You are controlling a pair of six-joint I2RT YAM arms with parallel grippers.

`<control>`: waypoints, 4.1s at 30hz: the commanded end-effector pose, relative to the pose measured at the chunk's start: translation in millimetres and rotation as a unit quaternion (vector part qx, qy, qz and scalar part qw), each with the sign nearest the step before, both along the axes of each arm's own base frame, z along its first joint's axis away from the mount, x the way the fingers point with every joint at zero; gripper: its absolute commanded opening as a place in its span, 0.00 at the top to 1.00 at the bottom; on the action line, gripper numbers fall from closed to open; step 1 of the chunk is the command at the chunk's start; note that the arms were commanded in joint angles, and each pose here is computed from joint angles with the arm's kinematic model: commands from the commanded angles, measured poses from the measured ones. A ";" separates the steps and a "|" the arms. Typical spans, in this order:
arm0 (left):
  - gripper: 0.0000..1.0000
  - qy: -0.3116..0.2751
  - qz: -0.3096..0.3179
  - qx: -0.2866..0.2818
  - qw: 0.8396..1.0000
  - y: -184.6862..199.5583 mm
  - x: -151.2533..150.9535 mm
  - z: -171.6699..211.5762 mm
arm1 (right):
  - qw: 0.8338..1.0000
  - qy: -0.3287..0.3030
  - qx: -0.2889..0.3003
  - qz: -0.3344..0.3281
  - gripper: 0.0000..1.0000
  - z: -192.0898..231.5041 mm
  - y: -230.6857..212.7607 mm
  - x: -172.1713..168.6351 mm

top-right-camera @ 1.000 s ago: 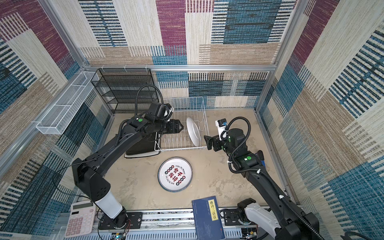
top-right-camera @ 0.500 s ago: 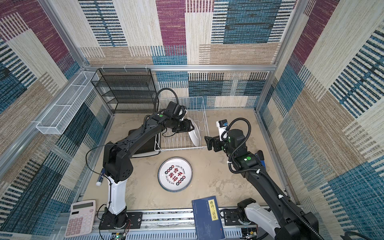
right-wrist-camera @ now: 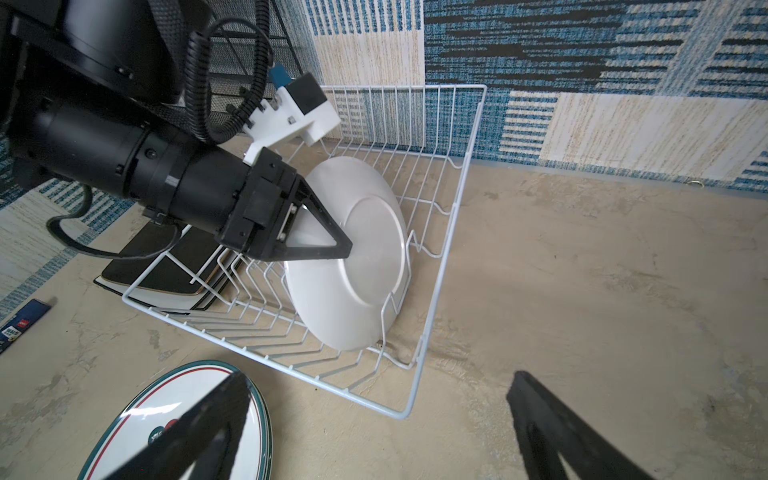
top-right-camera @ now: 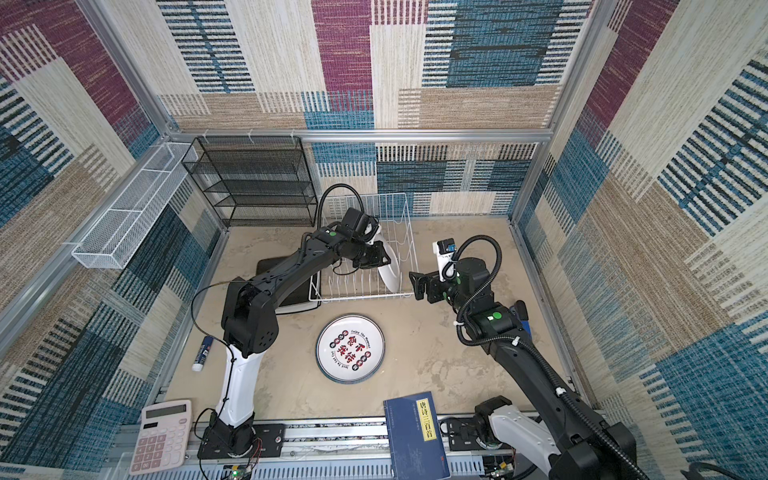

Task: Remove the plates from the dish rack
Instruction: 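Move the left gripper to the top edge of the last white plate in the rack, then grasp the plate's top edge with the left gripper and lift it upward, then pull the plate out of the rack with the left gripper while the right approaches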

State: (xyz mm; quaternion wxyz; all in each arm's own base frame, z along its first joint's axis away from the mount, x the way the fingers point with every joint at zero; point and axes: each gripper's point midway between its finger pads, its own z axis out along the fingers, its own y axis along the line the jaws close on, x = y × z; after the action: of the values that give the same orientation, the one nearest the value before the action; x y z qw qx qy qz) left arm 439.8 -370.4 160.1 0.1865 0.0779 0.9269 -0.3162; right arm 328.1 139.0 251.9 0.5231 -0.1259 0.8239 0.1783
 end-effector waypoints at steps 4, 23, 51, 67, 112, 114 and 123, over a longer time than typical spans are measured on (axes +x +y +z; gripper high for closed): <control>0.89 0.010 -0.016 -0.023 1.000 -10.4 -0.6 0.2 | 1.000 -0.007 0.007 -0.002 0.01 3.9 0.1 1.4; 1.00 0.024 -0.005 -0.065 0.998 -19.2 -1.3 13.3 | 1.000 -0.005 0.007 -0.008 0.01 1.9 -1.7 2.0; 1.00 -0.079 -0.007 -0.086 0.993 8.2 -21.5 133.1 | 0.999 -0.031 0.034 -0.014 0.01 26.8 -2.8 2.4; 1.00 -0.289 -0.070 0.038 0.954 71.5 -59.5 191.2 | 0.988 0.016 0.148 0.026 0.01 48.2 8.7 4.4; 1.00 -0.590 -0.302 0.511 0.548 95.0 -134.1 86.2 | 0.937 0.244 0.199 0.154 0.14 15.1 85.2 33.2; 1.00 -0.594 -0.305 0.521 0.532 91.9 -133.4 84.8 | 0.935 0.255 0.192 0.154 0.17 5.3 88.0 32.0; 1.00 -0.603 -0.317 0.545 0.489 81.2 -131.3 75.3 | 0.929 0.280 0.183 0.160 0.33 -14.3 94.3 29.1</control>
State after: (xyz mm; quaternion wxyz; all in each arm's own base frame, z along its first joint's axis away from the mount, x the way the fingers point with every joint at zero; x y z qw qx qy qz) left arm 301.6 -285.0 217.0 0.4798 0.6471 0.5015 0.3156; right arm 356.5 231.4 239.9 0.2493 -0.0976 0.8602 0.4340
